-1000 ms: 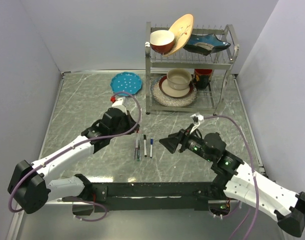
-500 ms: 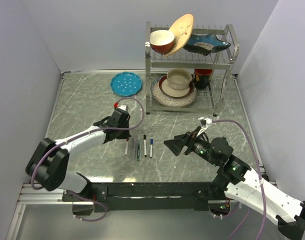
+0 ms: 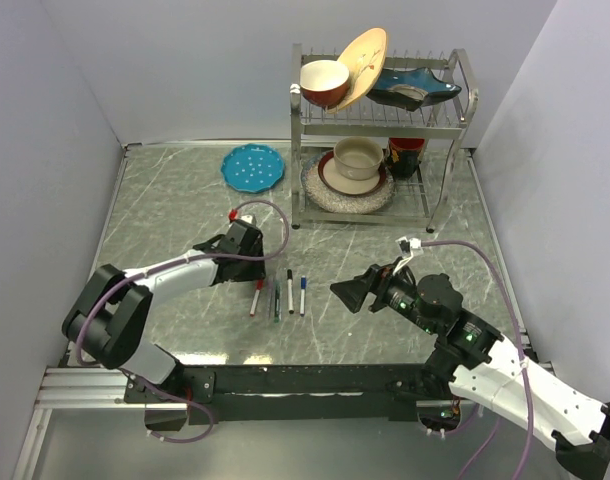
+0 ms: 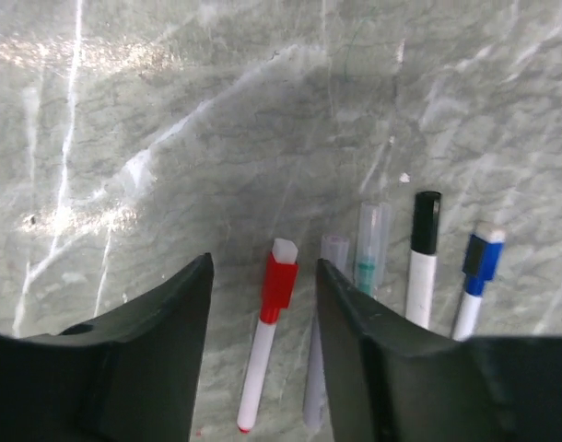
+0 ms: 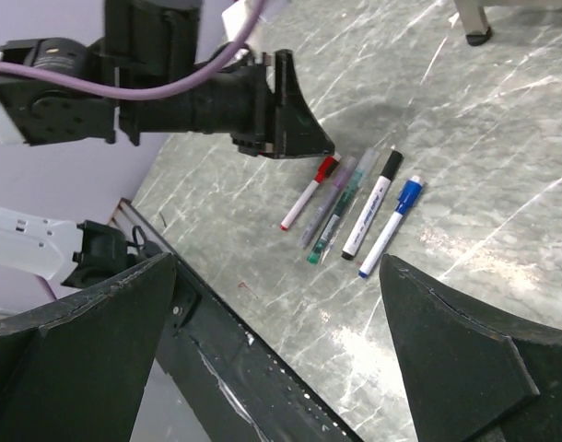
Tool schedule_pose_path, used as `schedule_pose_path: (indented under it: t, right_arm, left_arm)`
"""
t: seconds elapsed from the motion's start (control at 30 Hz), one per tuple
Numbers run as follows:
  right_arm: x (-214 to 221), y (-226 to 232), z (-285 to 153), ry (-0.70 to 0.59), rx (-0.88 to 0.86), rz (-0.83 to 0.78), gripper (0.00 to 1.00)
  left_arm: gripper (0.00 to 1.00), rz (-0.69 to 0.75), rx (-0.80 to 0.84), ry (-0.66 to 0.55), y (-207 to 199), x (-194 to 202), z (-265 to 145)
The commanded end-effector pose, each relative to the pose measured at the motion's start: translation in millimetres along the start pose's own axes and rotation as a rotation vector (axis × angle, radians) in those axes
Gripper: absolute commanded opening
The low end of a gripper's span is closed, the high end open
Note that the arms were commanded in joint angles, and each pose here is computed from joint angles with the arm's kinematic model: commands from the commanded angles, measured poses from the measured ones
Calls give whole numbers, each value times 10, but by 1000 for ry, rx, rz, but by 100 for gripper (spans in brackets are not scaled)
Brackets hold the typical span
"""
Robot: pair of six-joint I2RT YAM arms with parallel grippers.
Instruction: Insert the pens into the pen caps
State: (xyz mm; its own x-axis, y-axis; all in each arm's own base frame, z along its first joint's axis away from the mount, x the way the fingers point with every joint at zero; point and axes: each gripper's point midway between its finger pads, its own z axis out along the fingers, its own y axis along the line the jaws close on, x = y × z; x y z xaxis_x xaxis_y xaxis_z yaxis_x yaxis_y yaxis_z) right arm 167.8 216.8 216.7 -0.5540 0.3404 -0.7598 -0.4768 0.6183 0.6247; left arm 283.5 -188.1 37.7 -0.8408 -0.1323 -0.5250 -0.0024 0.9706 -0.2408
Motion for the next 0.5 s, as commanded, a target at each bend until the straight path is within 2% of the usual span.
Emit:
schedule_pose_path:
  t: [0.0,0.07,0.1,0.13,0.17,0.23,0.27,0.33,0.37,0.47]
  right_arm:
    - [-315,151,-91,-80,-11,-20,100]
    - [-365,173,-117,-92,-12,-30,100]
    - [-367,168,-126,-90,-7,-31,100]
    - [-387,168,-143,-97,-4,-28,100]
    - [-449,155,-157,-119,16,-18,100]
    - [-473,119,-180,-124,42,-18,100]
    - [-522,125,-191,-137,51,-18,100]
    - [-544,88,-203,-139,81,-10,100]
    - [-607,117,-220,-153,85,5,100]
    - [-682,142,-231,-166,98,19,100]
  left_arm:
    - [57,-18,83,-113,-161,-315,-360]
    - [60,-4,192,-186,-326,-483,-682]
    - [64,5,240,-216,-393,-531,-807]
    - [74,12,292,-261,-456,-593,-932]
    - [81,13,370,-339,-535,-704,-1231]
    - [99,36,481,-400,-626,-698,-1496]
    - [99,37,569,-501,-693,-804,-1816]
    - [99,51,655,-536,-721,-709,-1974]
    - [99,46,705,-607,-723,-750,-2200]
    - [99,59,768,-675,-682,-679,-2423]
